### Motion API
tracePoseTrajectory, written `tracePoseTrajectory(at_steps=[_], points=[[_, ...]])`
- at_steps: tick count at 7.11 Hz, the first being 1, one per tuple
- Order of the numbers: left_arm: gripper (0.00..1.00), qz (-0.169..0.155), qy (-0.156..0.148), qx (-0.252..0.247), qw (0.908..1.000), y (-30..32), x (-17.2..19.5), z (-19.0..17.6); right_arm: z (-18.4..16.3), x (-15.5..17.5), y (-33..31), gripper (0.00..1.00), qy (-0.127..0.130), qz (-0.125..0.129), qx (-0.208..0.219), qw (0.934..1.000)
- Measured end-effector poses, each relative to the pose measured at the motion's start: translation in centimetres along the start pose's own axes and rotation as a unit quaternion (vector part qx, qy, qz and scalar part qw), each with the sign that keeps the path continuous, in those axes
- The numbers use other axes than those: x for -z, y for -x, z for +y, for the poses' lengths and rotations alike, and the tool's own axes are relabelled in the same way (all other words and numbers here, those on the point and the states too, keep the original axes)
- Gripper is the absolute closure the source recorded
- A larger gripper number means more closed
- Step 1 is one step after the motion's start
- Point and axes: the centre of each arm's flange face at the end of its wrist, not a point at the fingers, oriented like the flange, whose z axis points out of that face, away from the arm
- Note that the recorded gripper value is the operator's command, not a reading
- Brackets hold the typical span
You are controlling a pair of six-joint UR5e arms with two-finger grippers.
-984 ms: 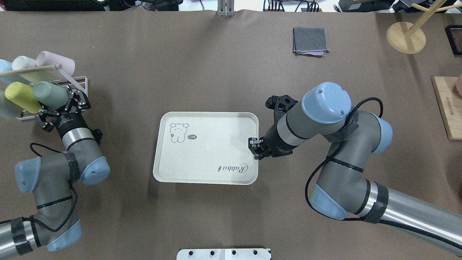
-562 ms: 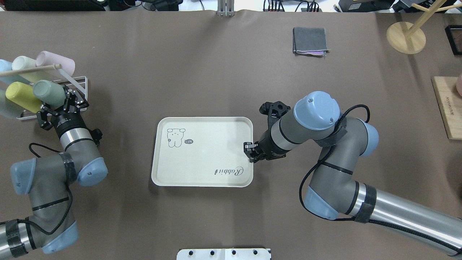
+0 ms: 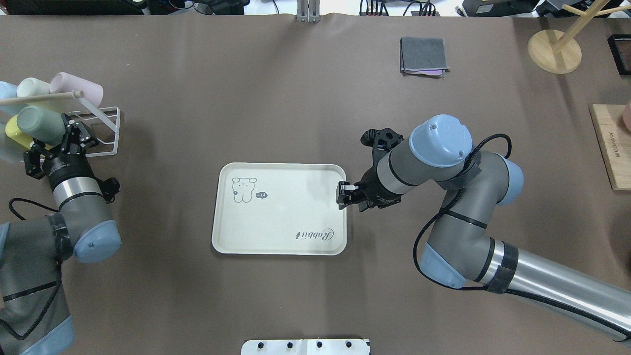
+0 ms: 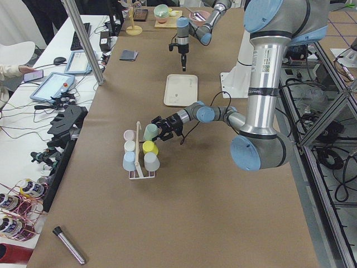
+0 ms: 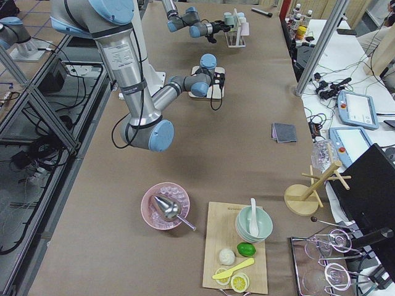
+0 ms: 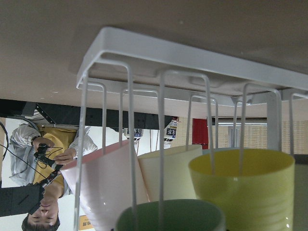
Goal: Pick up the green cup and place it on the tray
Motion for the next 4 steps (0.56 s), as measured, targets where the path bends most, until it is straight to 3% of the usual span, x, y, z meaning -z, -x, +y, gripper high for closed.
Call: tracePoseTrajectory(at_steps=[2, 4], points=[[0.88, -0.027, 0.03, -0.001, 0.9992, 1.0, 0.5, 4.4, -3.8, 4.0, -2.7, 0.01, -0.013, -0.001, 0.012, 0.9998], [0.88, -0.047, 0.045, 0.025, 0.9976, 2.4, 0.9, 7.9, -7.2, 10.3, -8.3, 0.01, -0.02, -0.007, 0.004, 0.9998]])
